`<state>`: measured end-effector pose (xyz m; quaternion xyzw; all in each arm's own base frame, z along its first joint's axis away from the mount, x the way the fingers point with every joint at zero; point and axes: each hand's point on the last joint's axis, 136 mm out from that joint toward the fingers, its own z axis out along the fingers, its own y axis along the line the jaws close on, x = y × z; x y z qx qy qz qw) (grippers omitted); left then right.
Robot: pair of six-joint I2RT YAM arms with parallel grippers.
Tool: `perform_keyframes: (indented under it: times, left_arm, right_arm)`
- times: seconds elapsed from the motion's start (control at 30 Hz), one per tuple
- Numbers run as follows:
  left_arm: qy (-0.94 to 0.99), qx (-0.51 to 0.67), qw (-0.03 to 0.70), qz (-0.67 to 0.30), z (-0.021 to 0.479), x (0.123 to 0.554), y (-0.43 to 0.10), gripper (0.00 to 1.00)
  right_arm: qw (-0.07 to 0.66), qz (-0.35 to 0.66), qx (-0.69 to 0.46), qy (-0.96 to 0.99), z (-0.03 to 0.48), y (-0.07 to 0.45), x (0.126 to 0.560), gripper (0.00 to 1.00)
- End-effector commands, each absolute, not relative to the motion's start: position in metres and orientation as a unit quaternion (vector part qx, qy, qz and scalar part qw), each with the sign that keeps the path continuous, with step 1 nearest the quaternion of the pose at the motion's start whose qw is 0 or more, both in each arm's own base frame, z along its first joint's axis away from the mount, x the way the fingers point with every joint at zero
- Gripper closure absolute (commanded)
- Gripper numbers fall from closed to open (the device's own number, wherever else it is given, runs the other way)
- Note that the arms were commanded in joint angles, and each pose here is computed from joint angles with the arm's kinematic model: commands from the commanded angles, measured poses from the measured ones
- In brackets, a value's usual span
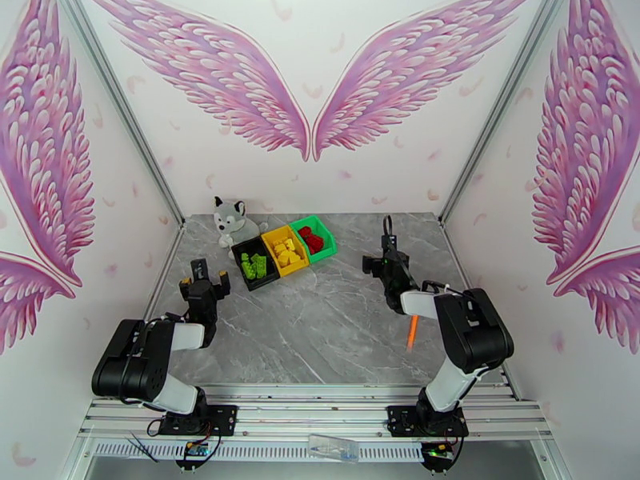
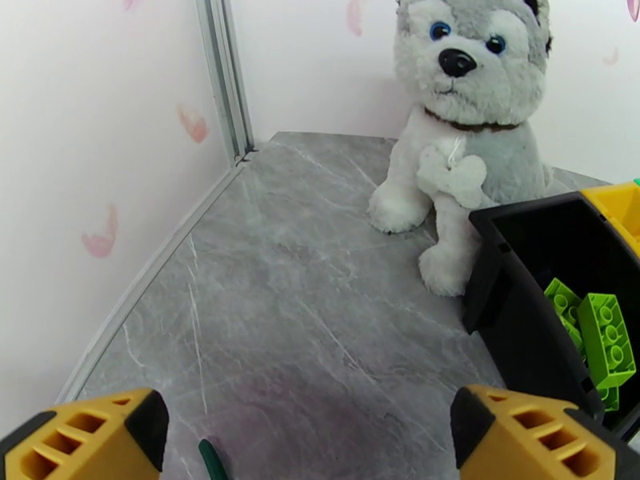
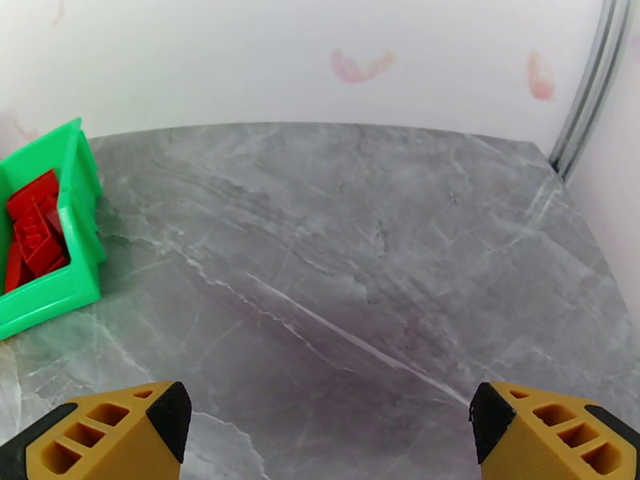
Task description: Sort the legos into containers by color
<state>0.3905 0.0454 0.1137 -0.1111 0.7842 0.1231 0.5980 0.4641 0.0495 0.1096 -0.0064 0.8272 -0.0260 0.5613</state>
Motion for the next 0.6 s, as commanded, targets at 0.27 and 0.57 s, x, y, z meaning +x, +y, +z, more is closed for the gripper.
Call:
perform_keyframes:
  times: [0.27,0.57]
  left_arm:
    - [0.778,-0.107,0.608,0.118,0.118,0.391,0.045,0.01]
    - [0.778,-0.107,0.608,0.118,0.118,0.391,0.045,0.01]
  right_arm:
    - [0.603,0.043,-0.023,0.796,0.13,0.056,0.492,0.01]
    - [0.621,0.08,-0.041,0.779,0.149,0.06,0.498,0.01]
